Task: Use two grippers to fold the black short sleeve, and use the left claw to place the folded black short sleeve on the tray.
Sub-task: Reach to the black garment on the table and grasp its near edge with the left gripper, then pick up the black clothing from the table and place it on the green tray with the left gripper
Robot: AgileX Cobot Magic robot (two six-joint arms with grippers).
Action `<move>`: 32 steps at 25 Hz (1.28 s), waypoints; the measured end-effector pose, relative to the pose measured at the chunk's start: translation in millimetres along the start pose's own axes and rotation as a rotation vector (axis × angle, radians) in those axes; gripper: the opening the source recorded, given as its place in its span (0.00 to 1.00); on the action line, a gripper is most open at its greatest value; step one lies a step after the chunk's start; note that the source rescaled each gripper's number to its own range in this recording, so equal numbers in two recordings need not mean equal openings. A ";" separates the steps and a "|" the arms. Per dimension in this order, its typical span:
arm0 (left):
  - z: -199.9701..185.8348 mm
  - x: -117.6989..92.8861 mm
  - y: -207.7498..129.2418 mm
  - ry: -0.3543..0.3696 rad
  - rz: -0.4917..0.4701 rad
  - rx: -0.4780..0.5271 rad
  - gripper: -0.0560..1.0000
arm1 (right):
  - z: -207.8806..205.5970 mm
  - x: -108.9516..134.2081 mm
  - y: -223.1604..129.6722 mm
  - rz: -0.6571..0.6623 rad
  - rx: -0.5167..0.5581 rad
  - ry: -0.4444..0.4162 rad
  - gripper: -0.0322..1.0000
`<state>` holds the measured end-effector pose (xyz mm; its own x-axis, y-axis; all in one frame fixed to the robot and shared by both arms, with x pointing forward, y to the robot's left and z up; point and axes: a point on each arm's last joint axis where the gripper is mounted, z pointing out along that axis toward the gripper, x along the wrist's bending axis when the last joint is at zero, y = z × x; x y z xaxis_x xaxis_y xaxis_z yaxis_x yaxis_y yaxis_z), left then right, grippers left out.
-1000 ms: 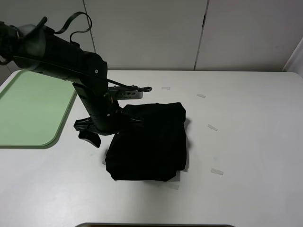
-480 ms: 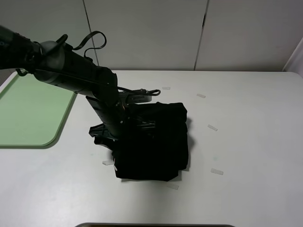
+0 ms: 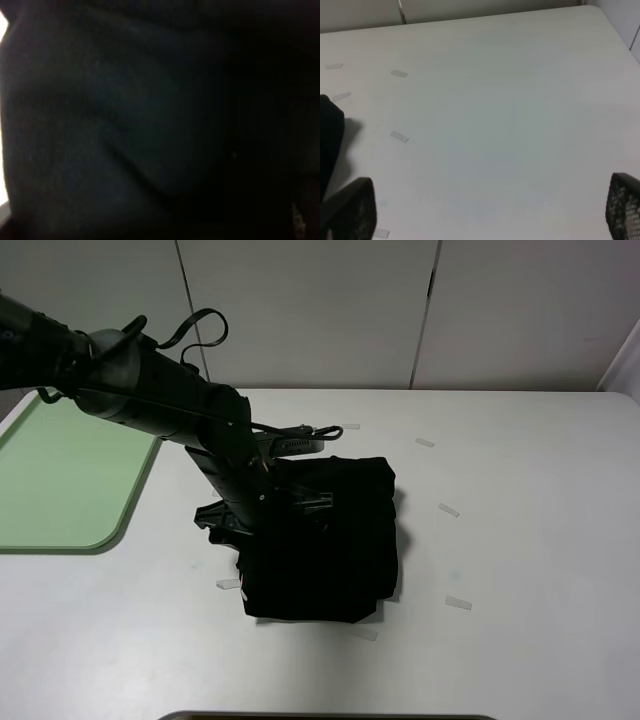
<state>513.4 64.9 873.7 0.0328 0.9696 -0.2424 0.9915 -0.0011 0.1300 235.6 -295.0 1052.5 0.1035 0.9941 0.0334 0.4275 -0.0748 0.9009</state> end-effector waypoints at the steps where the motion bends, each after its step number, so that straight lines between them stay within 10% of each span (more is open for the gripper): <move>1: 0.0 -0.1 0.1 -0.001 0.000 -0.001 0.90 | 0.0 0.0 0.0 0.000 0.000 0.000 1.00; 9: 0.4 0.0 -0.5 -0.005 -0.015 0.000 0.75 | 0.0 0.0 0.0 0.000 0.000 0.000 1.00; 19: -0.2 -0.9 -0.1 -0.012 -0.023 -0.007 0.22 | 0.0 0.0 0.0 0.000 0.000 0.000 1.00; 32: -3.4 3.0 3.5 0.006 -0.029 0.030 0.22 | 0.0 0.0 0.0 0.000 0.000 0.000 1.00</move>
<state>516.5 68.7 876.8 0.0038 0.9707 -0.2401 0.9954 0.0193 0.0938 235.6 -295.0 1052.5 0.1035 0.9941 0.0334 0.4275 -0.0748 0.9009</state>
